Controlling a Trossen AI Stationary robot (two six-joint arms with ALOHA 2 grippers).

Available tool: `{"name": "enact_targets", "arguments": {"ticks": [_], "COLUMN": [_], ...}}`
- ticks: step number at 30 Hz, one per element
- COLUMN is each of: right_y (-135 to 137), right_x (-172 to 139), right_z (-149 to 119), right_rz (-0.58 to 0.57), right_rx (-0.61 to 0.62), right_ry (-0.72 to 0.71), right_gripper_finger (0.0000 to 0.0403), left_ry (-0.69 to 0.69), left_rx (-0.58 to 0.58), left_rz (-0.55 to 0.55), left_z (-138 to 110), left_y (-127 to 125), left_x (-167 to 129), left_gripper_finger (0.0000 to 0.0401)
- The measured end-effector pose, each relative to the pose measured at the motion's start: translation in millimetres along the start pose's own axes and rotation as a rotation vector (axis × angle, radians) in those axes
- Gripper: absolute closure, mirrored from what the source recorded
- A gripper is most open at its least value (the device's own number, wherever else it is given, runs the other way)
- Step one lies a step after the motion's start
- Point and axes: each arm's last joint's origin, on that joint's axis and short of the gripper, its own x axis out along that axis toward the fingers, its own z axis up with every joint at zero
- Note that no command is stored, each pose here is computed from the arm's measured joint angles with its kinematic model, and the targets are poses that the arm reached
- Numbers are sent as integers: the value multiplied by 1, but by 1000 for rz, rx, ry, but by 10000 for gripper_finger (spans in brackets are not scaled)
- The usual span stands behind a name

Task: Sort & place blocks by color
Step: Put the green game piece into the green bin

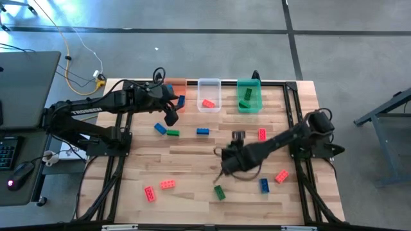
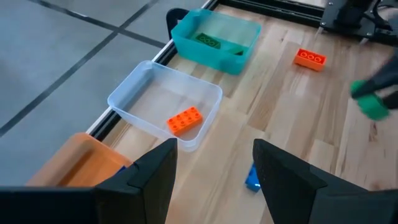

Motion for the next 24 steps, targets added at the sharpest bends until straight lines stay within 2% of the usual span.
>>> {"name": "enact_targets", "arguments": {"ticks": [14,24], "right_y": [-113,-176], "right_x": [35,70], "right_z": [-5,-26], "right_rz": [-331,-387], "right_rx": [273,429], "right_ry": [93,232], "right_gripper_finger": [293,293], "left_ry": [31,44], "left_rx": [19,11], "left_rz": [5,7], "left_z": [-3,-4], "left_y": [0,1], "left_x": [0,0], "left_gripper_finger": [201,201]}}
